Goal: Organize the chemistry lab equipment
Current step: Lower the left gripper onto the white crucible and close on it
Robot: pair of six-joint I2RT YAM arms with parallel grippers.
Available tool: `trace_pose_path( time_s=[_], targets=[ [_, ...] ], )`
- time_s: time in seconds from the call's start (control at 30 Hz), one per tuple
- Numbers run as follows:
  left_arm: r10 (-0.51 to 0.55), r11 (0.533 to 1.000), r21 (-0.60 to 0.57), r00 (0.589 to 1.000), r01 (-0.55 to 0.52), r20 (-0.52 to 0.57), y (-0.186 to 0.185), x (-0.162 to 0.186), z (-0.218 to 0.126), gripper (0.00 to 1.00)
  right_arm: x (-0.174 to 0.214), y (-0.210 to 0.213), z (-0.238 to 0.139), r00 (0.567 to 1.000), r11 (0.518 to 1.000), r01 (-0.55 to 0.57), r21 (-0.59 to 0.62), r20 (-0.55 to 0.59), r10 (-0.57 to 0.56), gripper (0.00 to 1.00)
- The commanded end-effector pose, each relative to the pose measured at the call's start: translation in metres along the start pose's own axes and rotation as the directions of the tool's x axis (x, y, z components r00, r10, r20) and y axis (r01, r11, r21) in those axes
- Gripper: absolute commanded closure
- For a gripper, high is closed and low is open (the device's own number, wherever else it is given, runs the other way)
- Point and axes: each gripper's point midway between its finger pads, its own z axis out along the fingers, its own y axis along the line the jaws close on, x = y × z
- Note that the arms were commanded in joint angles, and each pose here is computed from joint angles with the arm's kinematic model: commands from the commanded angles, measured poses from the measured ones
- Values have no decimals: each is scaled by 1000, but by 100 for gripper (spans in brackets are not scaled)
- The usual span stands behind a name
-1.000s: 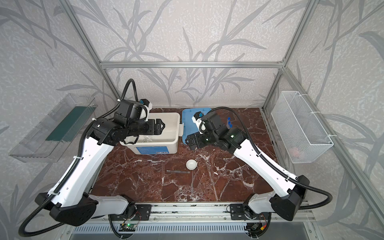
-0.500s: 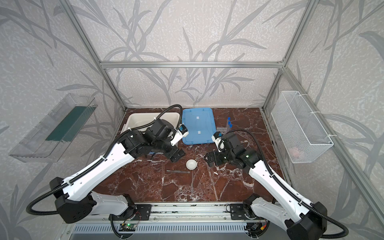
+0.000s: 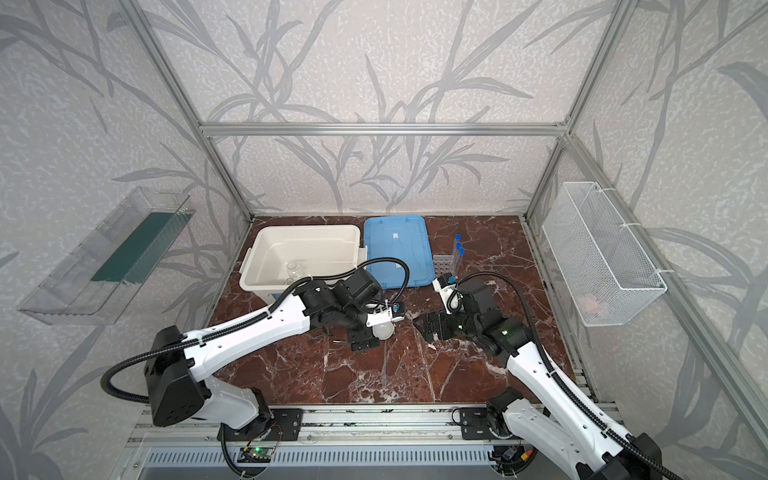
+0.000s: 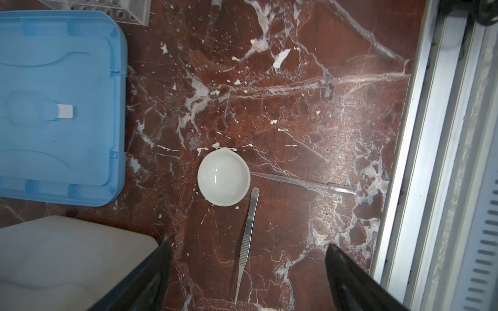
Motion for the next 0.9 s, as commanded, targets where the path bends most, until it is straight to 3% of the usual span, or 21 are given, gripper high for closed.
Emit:
trace_pose_path(
  time_s=[0.0,0.43,0.87],
  targets=[
    [82,996,-34,997,-81,8,7,-4,14,9,-5,3,-3,996,999,-27,-38,85,30,0],
    [16,999,38,999,-14,-40,10,6,80,10,8,-28,-5,988,993,-82,86,141,69,2],
    [-18,999,32,998,19,-52,26,18,105,11,8,-29,0,987,994,-75,79,150,63,3]
  ],
)
